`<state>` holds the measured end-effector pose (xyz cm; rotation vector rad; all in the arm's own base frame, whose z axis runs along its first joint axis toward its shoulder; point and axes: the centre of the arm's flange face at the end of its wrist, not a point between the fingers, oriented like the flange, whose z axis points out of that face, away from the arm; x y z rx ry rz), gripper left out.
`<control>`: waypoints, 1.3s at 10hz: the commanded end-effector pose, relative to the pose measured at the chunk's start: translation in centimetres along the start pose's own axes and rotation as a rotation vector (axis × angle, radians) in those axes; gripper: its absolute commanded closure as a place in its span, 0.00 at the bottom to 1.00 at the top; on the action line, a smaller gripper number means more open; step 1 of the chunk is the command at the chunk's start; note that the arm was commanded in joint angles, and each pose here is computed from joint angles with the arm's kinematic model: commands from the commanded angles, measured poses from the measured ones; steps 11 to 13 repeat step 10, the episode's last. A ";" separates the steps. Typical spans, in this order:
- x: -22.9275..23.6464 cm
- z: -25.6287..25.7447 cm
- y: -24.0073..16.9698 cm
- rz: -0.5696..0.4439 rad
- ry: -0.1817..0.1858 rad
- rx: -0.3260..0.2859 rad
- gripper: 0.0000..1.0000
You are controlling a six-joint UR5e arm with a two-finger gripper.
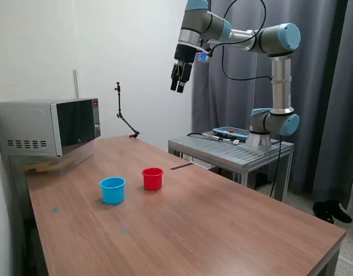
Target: Place red objects in the red bin, and blue objects in the blue bin.
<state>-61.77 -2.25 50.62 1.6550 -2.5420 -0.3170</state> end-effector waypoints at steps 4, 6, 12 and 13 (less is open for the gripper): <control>-1.5 -5.3 -4.7 -0.095 -0.020 0.099 0.00; -1.9 -6.2 -6.3 -0.136 -0.025 0.138 0.00; -2.4 -6.1 -8.6 -0.152 -0.033 0.188 0.00; -2.4 -6.1 -8.6 -0.152 -0.033 0.188 0.00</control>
